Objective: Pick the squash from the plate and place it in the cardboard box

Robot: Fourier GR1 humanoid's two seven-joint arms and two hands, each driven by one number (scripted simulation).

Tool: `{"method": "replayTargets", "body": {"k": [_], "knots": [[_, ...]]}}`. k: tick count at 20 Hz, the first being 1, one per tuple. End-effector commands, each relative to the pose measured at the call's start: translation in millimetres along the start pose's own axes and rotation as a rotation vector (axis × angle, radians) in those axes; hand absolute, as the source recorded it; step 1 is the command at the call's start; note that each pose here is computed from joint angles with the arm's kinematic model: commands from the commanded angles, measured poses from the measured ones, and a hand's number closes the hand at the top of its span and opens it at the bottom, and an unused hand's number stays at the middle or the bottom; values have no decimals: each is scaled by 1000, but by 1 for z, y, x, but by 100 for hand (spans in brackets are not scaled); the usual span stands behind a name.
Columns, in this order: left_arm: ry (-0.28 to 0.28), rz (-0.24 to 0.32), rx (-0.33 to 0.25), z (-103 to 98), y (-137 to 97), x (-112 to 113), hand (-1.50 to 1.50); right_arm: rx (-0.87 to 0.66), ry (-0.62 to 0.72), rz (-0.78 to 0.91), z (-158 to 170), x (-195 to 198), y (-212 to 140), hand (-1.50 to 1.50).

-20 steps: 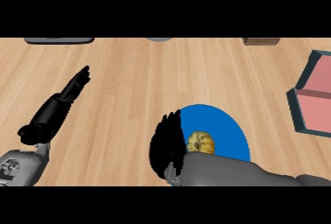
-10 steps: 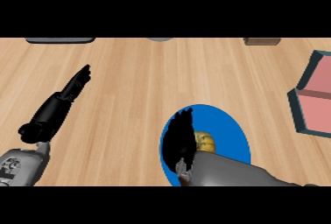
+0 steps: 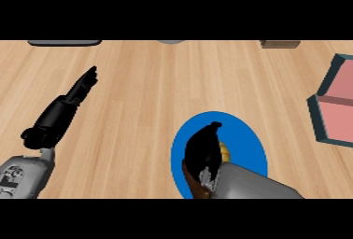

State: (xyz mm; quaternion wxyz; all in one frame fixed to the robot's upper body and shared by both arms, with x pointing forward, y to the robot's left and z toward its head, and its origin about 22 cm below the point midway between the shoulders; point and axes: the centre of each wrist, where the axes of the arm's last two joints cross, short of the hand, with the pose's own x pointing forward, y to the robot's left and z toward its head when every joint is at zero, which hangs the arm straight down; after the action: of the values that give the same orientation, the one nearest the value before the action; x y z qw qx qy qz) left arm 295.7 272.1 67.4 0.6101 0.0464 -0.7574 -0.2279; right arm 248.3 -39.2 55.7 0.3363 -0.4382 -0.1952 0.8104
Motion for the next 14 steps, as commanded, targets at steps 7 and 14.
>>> {"method": "replayTargets", "body": {"k": [7,14], "knots": [[-24,-2,-1,-19,-24,11,0,-165,-44,89,-11,7,29,150],[-1,6,8,4,-6,-1,0,-397,-672,-260,66,-2,36,150]]}}
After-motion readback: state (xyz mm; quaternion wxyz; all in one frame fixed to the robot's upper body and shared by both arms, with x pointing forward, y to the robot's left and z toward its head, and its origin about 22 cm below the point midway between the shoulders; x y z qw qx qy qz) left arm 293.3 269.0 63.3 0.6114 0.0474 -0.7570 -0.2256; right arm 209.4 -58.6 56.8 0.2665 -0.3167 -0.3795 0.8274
